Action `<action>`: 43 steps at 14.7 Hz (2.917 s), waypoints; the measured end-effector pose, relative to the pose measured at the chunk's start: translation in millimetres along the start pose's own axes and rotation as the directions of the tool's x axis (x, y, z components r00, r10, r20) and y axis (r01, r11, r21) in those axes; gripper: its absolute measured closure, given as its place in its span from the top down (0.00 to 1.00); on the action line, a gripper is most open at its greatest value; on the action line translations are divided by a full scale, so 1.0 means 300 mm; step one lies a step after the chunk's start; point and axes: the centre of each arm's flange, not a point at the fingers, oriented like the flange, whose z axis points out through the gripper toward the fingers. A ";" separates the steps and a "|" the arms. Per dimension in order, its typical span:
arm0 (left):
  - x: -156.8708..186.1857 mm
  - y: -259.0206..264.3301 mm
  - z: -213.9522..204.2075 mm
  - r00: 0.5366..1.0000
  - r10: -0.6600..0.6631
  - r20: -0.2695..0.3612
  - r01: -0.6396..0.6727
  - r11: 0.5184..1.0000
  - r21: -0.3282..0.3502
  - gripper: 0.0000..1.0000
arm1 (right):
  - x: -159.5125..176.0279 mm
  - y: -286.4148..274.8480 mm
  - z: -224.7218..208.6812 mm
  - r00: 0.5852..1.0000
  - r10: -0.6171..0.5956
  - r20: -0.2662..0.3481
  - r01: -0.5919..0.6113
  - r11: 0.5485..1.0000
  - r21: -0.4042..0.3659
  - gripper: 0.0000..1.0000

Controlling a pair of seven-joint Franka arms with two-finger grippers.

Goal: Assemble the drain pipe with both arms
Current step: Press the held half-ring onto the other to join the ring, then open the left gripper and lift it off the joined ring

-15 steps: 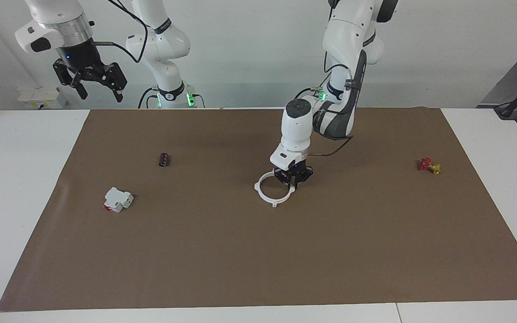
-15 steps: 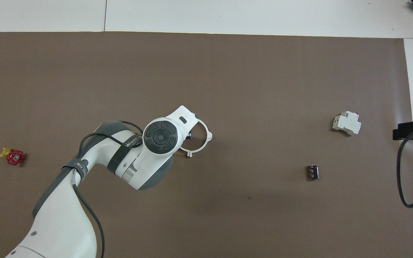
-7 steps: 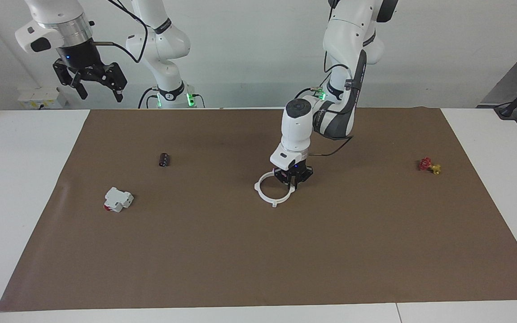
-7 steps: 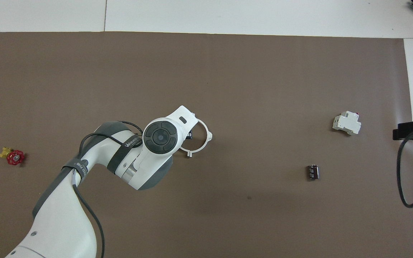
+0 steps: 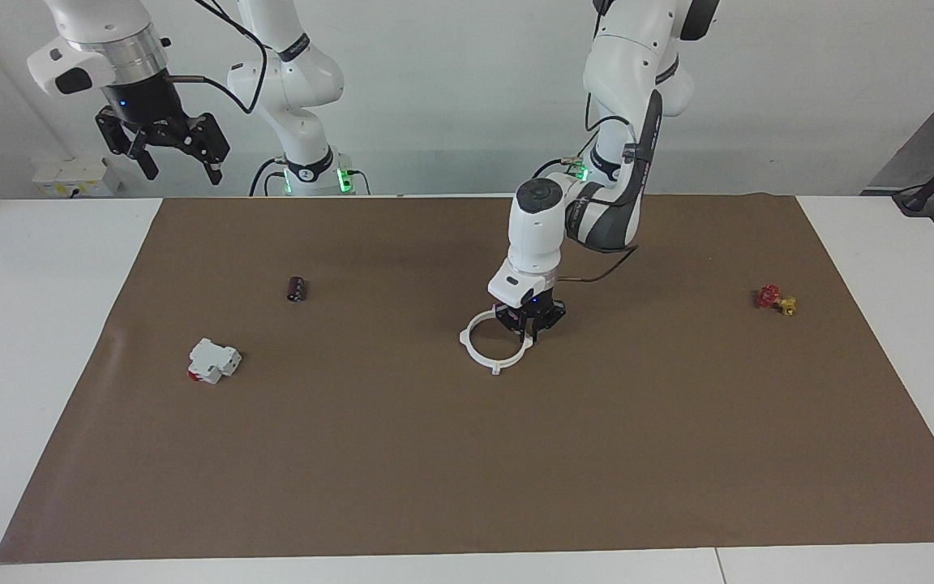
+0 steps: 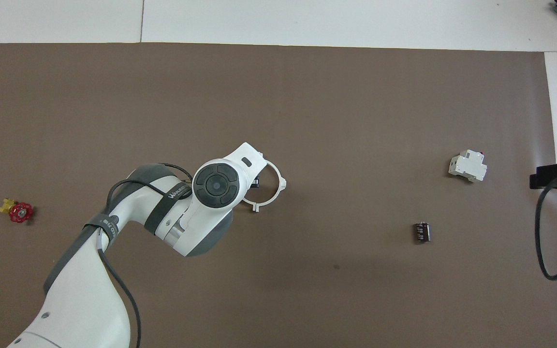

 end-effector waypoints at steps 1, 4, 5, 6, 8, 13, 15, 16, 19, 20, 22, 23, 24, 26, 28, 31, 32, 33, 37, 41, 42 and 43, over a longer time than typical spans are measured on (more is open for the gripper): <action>0.000 0.000 0.000 1.000 0.000 0.000 0.000 1.000 0.000 0.20 | 0.000 0.000 0.000 1.000 0.000 0.000 0.000 1.000 0.000 1.00; 0.000 0.000 0.000 1.000 -0.006 0.000 0.006 1.000 0.000 0.20 | 0.000 0.000 0.000 1.000 0.000 0.000 0.000 1.000 0.000 1.00; 0.000 0.000 0.000 1.000 -0.010 0.000 0.010 1.000 0.000 0.20 | 0.000 0.000 0.000 1.000 0.000 0.000 0.000 1.000 0.000 1.00; 0.000 0.000 0.000 1.000 -0.014 0.000 0.014 1.000 0.000 0.20 | 0.000 0.000 0.000 1.000 0.000 0.000 0.000 1.000 0.000 1.00; 0.000 0.000 0.000 1.000 -0.017 0.000 0.017 1.000 0.000 0.20 | 0.000 0.000 0.000 1.000 0.000 0.000 0.000 1.000 0.000 1.00; -0.001 0.001 0.001 1.000 -0.019 -0.010 0.018 1.000 -0.010 0.37 | 0.000 0.000 0.000 1.000 0.000 0.000 0.000 1.000 0.000 1.00; -0.003 0.002 0.005 1.000 -0.019 -0.015 0.019 1.000 -0.015 0.61 | 0.000 0.000 0.000 1.000 0.000 0.000 0.000 1.000 0.000 1.00; -0.004 0.002 0.005 1.000 -0.019 -0.016 0.019 1.000 -0.016 0.71 | 0.000 0.000 0.000 1.000 0.000 0.000 0.000 1.000 0.000 1.00; -0.003 0.002 0.005 1.000 -0.019 -0.018 0.019 1.000 -0.017 1.00 | 0.000 0.000 0.000 1.000 0.000 0.000 0.000 1.000 0.000 1.00; -0.003 0.002 0.004 1.000 -0.019 -0.019 0.019 1.000 -0.018 1.00 | 0.000 0.000 0.000 1.000 0.000 0.000 0.000 1.000 0.000 1.00; -0.001 0.002 -0.001 1.000 -0.020 -0.021 0.020 1.000 -0.020 1.00 | 0.000 0.000 0.000 1.000 0.000 0.000 0.000 1.000 0.000 1.00; 0.001 0.002 -0.007 0.999 -0.021 -0.024 0.021 1.000 -0.021 1.00 | 0.000 0.000 0.000 1.000 0.000 0.000 0.000 1.000 0.000 1.00; 0.004 0.002 -0.016 0.999 -0.022 -0.029 0.021 1.000 -0.023 1.00 | 0.000 0.000 0.000 1.000 0.000 0.000 0.000 1.000 0.000 1.00; 0.013 -0.006 -0.047 0.999 -0.028 -0.042 0.026 0.999 -0.028 1.00 | 0.000 0.000 0.000 1.000 0.000 0.000 0.000 1.000 0.000 1.00; 0.034 -0.033 -0.086 0.997 -0.044 -0.059 0.042 0.999 -0.034 1.00 | 0.000 0.000 0.000 1.000 0.000 0.000 0.000 1.000 0.000 1.00; 0.077 -0.111 -0.152 0.993 -0.086 -0.077 0.084 0.996 -0.030 1.00 | 0.000 0.000 0.000 1.000 0.000 0.000 0.000 1.000 0.000 1.00; 0.092 -0.144 -0.174 0.992 -0.101 -0.081 0.099 0.995 -0.027 1.00 | -0.002 0.000 0.001 1.000 0.000 0.004 0.000 1.000 0.000 1.00; 0.109 -0.182 -0.193 0.990 -0.111 -0.086 0.110 0.994 -0.024 1.00 | -0.007 0.002 0.001 1.000 0.000 0.013 0.000 1.000 -0.001 1.00; 0.159 -0.343 -0.276 0.991 -0.101 -0.086 0.102 0.995 0.010 1.00 | 0.000 0.019 0.008 1.000 0.010 0.016 -0.010 1.000 -0.001 1.00; 0.190 -0.511 -0.412 0.999 -0.049 -0.014 0.049 0.999 -0.006 1.00 | 0.086 0.062 0.076 0.998 0.048 0.050 -0.047 0.999 -0.014 1.00; 0.204 -0.565 -0.462 0.999 -0.032 0.012 0.032 0.999 -0.015 1.00 | 0.104 0.061 0.092 0.997 0.050 0.057 -0.049 0.999 -0.014 1.00; 0.220 -0.619 -0.511 0.999 -0.022 0.029 0.022 0.999 -0.026 1.00 | 0.113 0.057 0.101 0.997 0.049 0.062 -0.048 0.999 -0.015 1.00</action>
